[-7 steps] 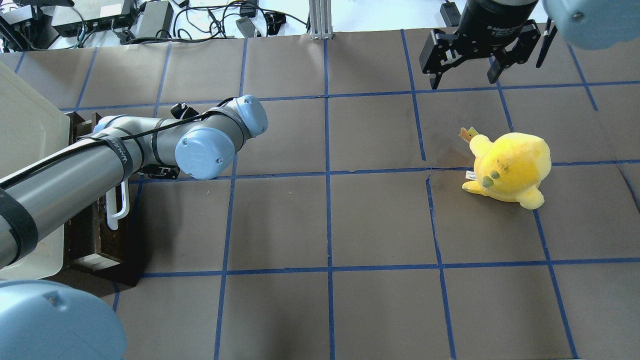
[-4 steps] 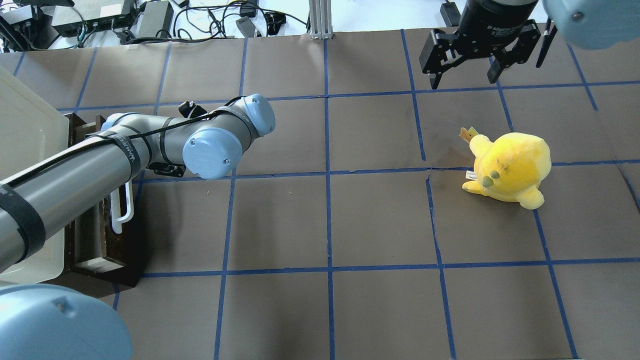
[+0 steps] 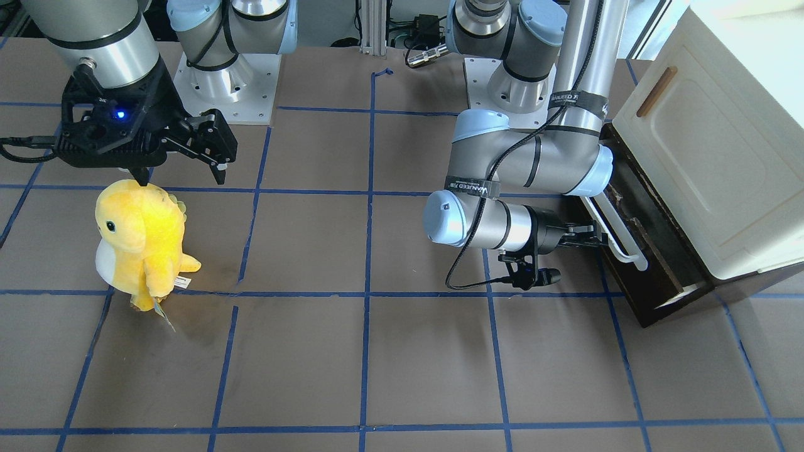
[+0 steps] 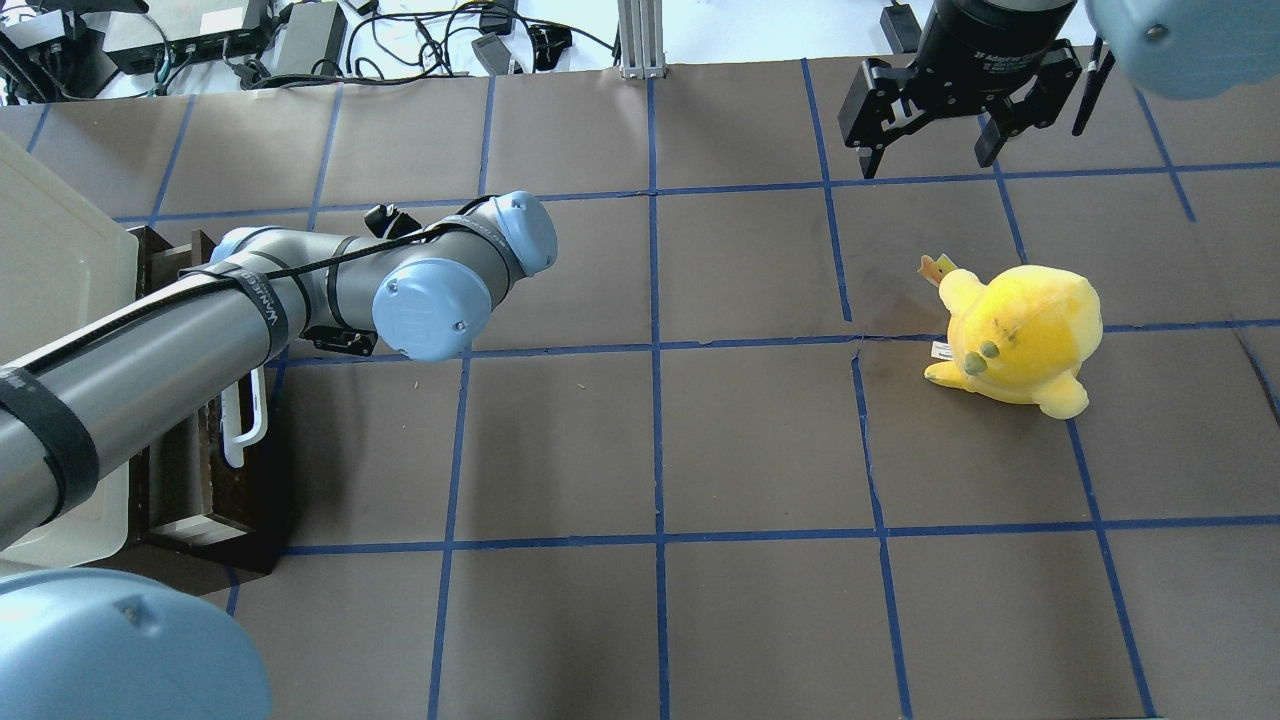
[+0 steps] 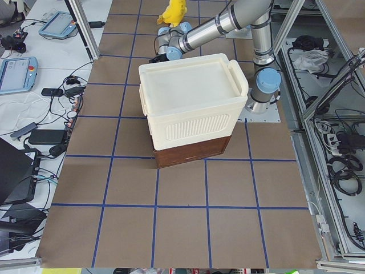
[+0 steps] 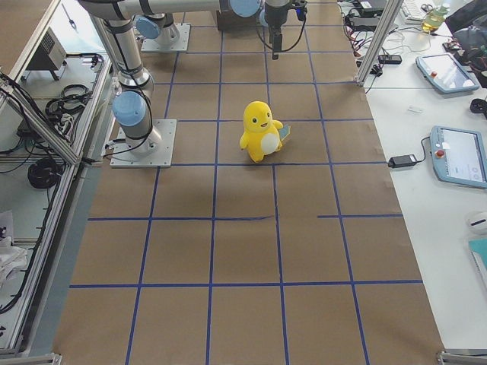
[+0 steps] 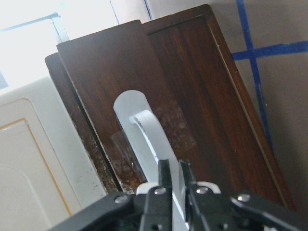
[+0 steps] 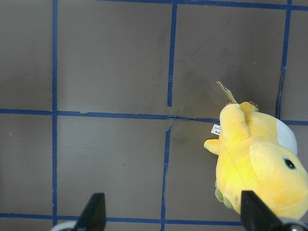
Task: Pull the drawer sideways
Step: 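Pull the handle with the left gripper, sliding the drawer out, then keep pulling the drawer outward from the white cabinet with the left gripper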
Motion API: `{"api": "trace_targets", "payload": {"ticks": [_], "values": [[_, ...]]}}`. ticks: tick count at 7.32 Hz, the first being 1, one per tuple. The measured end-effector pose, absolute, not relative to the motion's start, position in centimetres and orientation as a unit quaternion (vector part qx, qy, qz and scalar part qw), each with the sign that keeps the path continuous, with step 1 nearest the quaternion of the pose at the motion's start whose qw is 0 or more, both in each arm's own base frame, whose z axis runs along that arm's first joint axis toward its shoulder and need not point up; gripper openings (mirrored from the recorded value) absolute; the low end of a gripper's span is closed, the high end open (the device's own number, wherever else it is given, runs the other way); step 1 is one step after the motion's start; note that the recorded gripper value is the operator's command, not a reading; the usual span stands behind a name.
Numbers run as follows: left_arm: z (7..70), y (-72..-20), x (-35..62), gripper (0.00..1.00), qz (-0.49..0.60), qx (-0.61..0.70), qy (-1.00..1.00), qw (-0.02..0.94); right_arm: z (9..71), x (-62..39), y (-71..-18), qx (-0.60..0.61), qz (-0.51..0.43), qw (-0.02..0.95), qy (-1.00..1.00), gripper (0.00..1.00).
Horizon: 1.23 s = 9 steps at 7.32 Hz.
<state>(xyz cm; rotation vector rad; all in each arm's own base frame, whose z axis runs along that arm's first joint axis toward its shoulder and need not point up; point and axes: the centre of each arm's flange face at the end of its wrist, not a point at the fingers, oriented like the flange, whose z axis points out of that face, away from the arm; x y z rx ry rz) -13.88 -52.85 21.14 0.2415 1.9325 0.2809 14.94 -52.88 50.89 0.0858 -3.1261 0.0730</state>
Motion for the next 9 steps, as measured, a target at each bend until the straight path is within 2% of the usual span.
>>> {"api": "trace_targets", "payload": {"ticks": [5,9], "values": [[19.4,-52.2,-13.1,0.86,0.132,0.099,0.815,0.556,50.9,14.9,-52.9,0.027,0.023,0.007,-0.999,1.0],[19.3,-51.2,-12.3,0.78,0.132,0.088,0.812,0.562,50.9,14.9,-52.9,0.027,0.023,0.007,-0.999,1.0]]}}
